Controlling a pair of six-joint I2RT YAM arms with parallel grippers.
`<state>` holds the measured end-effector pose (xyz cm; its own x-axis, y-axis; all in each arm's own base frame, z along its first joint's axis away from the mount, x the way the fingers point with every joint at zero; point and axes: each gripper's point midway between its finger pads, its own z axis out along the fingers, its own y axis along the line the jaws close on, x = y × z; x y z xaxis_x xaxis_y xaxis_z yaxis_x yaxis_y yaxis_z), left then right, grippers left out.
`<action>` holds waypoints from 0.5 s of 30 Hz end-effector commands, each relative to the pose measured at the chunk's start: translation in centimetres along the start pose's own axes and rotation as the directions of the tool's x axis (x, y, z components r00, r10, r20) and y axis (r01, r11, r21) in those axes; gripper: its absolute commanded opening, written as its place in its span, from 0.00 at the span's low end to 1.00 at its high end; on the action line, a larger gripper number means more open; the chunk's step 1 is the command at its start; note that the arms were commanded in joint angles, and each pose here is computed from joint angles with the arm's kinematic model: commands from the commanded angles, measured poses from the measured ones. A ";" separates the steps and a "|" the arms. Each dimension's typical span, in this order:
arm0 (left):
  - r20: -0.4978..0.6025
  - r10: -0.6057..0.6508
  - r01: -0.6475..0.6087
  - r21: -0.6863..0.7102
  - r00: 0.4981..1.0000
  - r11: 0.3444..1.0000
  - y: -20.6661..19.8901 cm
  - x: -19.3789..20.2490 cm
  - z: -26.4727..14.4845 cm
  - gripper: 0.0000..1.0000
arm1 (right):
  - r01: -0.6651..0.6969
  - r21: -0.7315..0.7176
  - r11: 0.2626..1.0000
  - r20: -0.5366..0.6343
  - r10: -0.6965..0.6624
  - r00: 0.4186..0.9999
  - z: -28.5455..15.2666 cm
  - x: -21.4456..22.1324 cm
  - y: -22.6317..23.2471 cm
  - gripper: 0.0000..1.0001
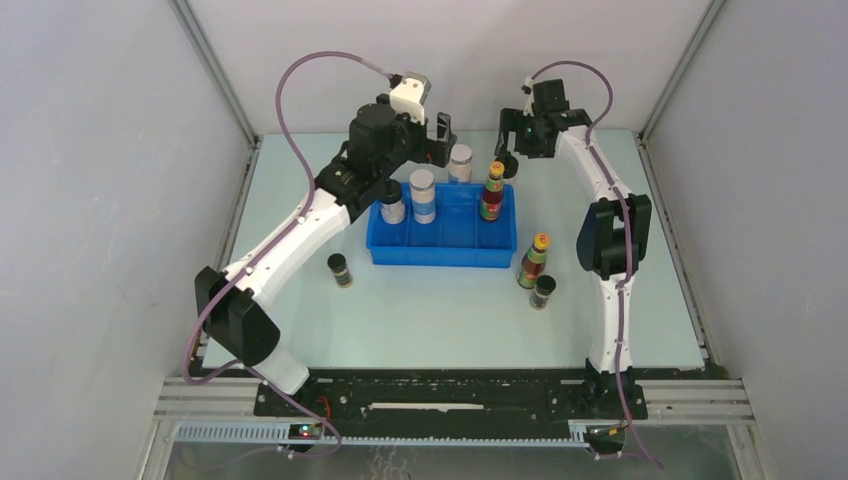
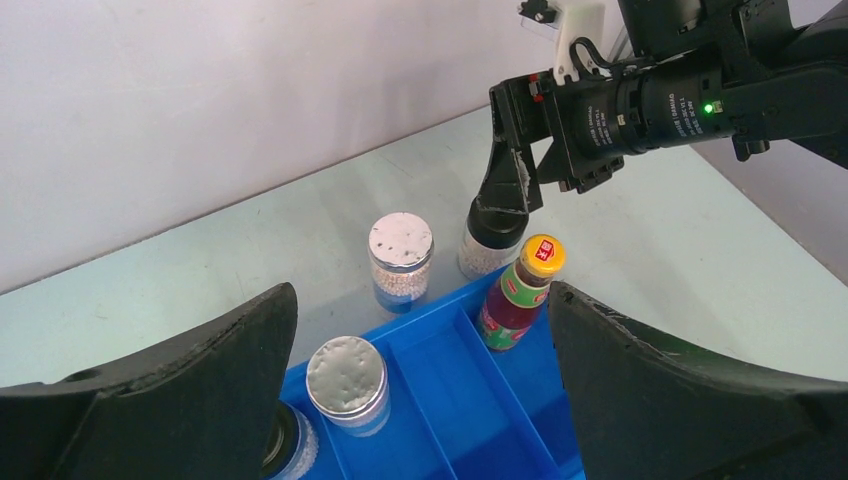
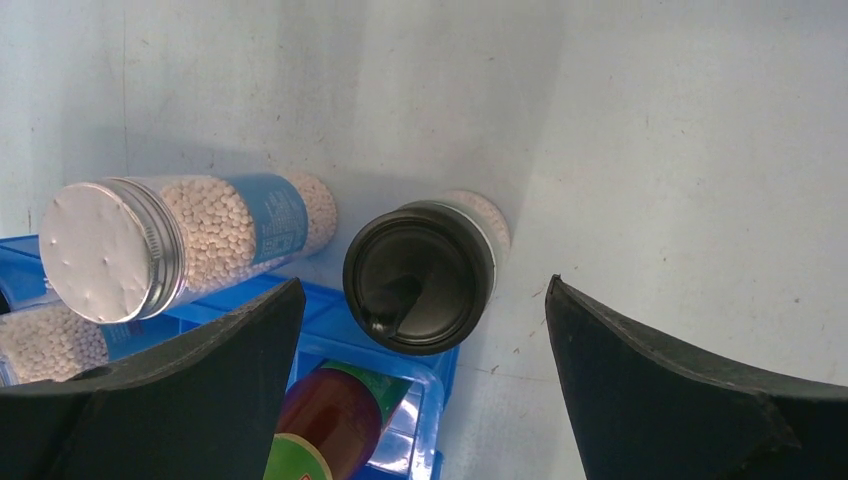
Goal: Organize the condiment bottles
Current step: Pick up the bottle from the center of the board.
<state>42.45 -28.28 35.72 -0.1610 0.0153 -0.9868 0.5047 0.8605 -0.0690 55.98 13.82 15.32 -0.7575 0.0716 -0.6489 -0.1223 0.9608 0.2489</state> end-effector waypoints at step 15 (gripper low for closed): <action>0.093 0.009 -0.008 -0.004 0.996 1.000 -0.1 -2.6 -1.1 0.99 | 0.054 0.013 0.998 -0.024 -0.053 0.998 1.7 0.1 0.3 0.95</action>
<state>42.66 -28.26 36.20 -0.1426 0.0032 -0.9898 0.4995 0.8635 -0.0692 56.27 14.29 13.11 -0.7859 0.0358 -0.6173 -0.1315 0.9658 0.2234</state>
